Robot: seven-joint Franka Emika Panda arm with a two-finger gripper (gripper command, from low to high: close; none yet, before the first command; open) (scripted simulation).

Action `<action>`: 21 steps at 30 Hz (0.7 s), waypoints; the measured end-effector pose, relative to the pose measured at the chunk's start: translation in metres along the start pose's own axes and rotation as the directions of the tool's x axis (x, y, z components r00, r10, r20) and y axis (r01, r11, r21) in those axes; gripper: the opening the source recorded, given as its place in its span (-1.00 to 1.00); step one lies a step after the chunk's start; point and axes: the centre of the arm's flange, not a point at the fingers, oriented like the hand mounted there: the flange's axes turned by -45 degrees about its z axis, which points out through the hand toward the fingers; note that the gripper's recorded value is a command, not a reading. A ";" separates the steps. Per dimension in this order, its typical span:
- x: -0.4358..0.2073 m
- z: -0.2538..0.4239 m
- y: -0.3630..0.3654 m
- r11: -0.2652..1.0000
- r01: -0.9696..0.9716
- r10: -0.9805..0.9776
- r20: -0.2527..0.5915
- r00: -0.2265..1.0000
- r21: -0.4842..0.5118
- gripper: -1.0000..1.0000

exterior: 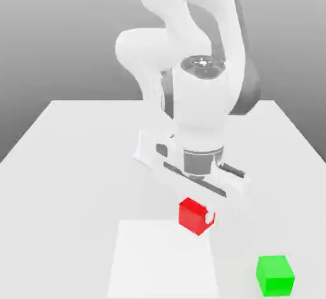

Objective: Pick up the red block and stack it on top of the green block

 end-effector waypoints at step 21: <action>-0.020 0.006 -0.107 0.957 0.288 -0.289 -0.020 0.957 -0.011 1.00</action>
